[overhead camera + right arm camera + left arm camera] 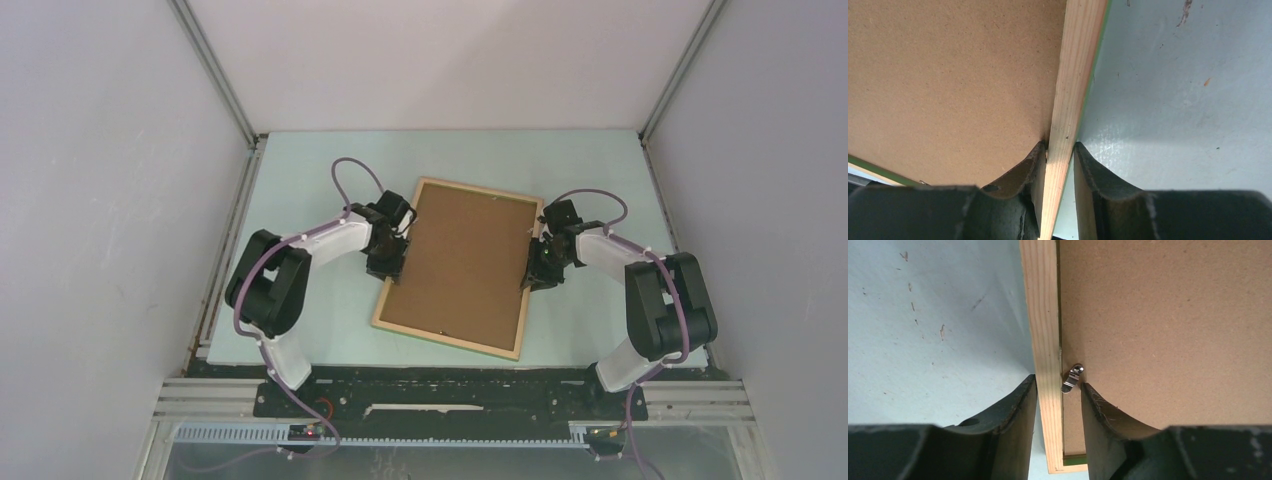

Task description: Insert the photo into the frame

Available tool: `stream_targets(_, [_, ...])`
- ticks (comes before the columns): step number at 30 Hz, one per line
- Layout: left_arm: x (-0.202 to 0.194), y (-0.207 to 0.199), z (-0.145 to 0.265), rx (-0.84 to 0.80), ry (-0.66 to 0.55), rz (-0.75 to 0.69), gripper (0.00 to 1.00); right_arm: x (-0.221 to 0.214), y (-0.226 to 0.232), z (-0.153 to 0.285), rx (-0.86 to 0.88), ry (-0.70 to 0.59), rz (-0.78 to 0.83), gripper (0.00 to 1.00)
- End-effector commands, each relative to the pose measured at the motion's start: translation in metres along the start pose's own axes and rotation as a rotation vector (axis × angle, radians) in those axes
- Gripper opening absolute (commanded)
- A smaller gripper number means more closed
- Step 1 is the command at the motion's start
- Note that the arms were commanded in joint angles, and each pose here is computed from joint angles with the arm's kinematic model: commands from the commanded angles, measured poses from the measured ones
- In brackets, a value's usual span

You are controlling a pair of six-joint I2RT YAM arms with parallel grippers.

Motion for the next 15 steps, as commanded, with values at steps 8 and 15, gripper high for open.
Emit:
stream_targets(8, [0.0156,0.0047,-0.0021,0.048,-0.022,-0.003,0.31,0.0126,0.01,-0.0023,0.034,-0.04,0.051,0.31])
stream_targets(15, [0.0152,-0.0019,0.002,-0.018,-0.046,0.02,0.34,0.0119,0.0097,-0.0038,0.035,-0.033,0.054,0.3])
Point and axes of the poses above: each gripper's point midway between its finger pads, its own z axis back along the fingers, its own y axis along the line the jaws close on, x = y × z, the point moved 6 cm from there along z, back along the fingers, and after that the axes turned 7 degrees about -z, right-handed, at the moved point
